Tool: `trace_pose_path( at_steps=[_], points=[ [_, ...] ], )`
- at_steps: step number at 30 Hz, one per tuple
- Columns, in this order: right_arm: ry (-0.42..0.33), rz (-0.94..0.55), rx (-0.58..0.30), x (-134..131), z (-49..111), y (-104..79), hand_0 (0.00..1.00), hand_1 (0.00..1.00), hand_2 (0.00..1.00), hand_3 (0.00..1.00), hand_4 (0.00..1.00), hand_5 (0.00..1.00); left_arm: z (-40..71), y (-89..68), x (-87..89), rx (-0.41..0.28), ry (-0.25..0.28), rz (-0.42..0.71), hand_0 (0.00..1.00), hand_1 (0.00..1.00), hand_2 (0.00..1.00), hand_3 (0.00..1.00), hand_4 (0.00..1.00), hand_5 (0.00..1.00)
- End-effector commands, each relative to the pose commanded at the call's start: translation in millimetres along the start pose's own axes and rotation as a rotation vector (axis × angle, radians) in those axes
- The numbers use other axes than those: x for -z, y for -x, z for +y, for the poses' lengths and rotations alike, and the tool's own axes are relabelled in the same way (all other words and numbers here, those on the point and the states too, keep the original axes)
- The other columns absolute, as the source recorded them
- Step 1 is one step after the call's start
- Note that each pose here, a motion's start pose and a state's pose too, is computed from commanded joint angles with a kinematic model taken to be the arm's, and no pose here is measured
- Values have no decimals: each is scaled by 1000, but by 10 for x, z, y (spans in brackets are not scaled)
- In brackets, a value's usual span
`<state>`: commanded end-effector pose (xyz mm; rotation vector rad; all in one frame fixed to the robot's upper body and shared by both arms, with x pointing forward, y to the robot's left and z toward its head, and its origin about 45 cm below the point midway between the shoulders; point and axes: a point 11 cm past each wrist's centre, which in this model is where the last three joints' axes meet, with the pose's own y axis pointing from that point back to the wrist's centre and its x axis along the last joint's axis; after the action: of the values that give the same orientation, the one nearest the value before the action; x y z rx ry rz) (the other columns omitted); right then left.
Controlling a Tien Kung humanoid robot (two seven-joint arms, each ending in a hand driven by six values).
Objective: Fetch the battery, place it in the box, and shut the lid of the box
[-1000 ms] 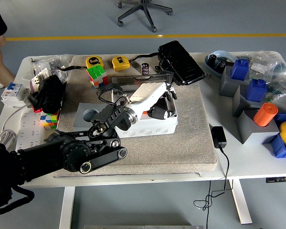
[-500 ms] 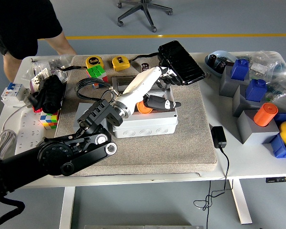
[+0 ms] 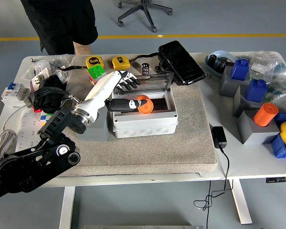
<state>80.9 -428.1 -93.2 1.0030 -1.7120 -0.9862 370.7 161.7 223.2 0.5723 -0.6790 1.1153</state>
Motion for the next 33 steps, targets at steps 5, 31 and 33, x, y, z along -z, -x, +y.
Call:
trace_pose_path(
  at_steps=[5, 31, 33],
  points=[
    [0, 0, -1, 1, 0, -3, 604, 628, 591, 557, 898, 459, 2, 67, 35, 41, -28, -18, 359, 529, 554, 555, 859, 314],
    [-4, 28, 5, 30, 2, 20, 604, 628, 591, 557, 898, 459, -398, 505, -720, 153, 100, 190, 365, 551, 566, 565, 844, 336],
    [-6, 28, 5, 30, 3, 22, 604, 628, 591, 557, 898, 459, -398, 481, -770, 146, 117, 198, 365, 551, 566, 565, 844, 336]
  ],
)
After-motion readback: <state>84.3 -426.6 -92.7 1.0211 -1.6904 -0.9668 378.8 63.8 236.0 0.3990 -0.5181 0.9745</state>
